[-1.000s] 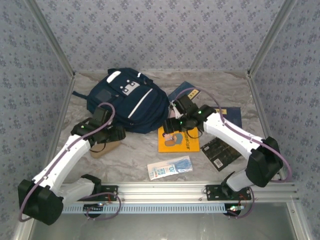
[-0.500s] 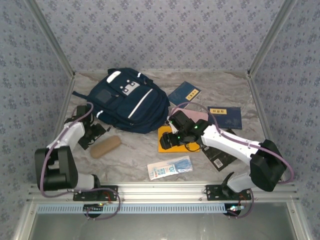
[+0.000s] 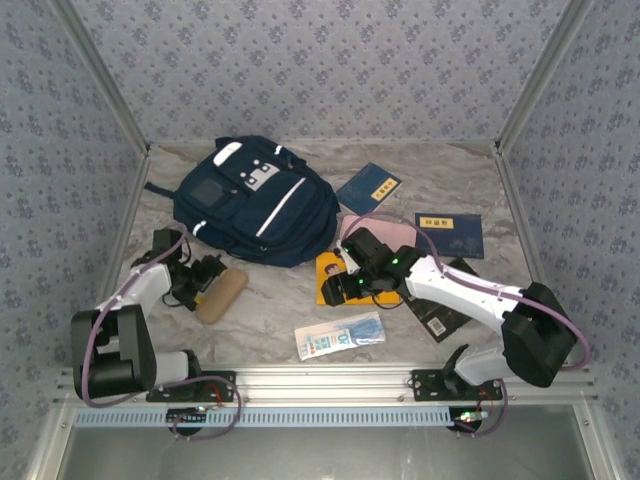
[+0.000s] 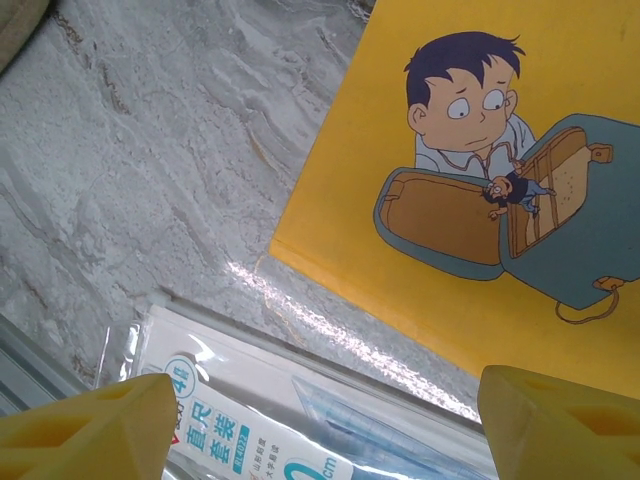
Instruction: Pack books, pencil case, and school supplies into a backpack
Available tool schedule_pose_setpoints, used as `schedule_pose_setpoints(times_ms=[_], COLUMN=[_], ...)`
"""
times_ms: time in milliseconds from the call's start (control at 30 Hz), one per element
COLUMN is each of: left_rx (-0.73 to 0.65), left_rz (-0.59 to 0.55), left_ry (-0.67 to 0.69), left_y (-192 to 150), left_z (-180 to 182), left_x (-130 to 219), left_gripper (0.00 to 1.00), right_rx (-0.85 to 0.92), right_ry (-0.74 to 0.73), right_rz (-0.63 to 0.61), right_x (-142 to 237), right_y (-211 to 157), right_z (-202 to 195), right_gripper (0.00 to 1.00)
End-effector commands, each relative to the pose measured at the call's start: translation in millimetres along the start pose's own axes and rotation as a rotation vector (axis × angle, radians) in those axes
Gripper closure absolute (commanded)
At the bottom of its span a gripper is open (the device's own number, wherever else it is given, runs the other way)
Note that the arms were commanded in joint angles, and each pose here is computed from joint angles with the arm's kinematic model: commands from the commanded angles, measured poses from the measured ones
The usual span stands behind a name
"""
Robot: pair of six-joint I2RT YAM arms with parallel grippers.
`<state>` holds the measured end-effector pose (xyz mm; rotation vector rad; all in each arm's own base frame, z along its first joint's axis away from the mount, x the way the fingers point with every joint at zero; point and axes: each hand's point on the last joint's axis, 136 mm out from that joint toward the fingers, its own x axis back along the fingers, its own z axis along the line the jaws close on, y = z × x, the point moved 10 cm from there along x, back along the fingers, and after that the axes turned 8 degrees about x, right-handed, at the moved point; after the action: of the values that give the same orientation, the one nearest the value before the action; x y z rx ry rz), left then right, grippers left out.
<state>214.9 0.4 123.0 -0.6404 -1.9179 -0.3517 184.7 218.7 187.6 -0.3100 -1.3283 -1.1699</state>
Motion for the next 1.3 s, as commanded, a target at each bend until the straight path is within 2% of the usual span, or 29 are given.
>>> schedule_pose_setpoints(times_ms=[0, 367, 733, 833, 1133, 1267], left_rx=[-0.002, -0.165, -0.358, -0.373, -0.404, -0.376], left_rz=[0.044, 0.058, 0.022, 0.017, 0.037, 0.020], left_ry=[-0.068, -0.020, 0.244, 0.291, 0.291, 0.193], left_y=[-11, -38, -51, -51, -52, -54], left_z=[1, -13, -41, -42, -50, -63], left_x=[6, 5, -14, -21, -28, -7], left_gripper=[0.14, 0.14, 0.15, 0.23, 0.53, 0.54], right_rx=[0.011, 0.014, 0.014, 0.012, 0.001, 0.007], right_ry=[0.027, 0.036, 0.018, 0.009, -0.006, 0.008], right_rz=[-0.010, 0.007, 0.020, 0.014, -0.005, -0.108], right_x=[4, -4, -5, -6, 0, 15], right_y=[1, 3, -2, -3, -5, 0], right_z=[1, 1, -2, -3, -4, 1], right_gripper=[0.19, 0.19, 0.19, 0.20, 0.22, 0.21])
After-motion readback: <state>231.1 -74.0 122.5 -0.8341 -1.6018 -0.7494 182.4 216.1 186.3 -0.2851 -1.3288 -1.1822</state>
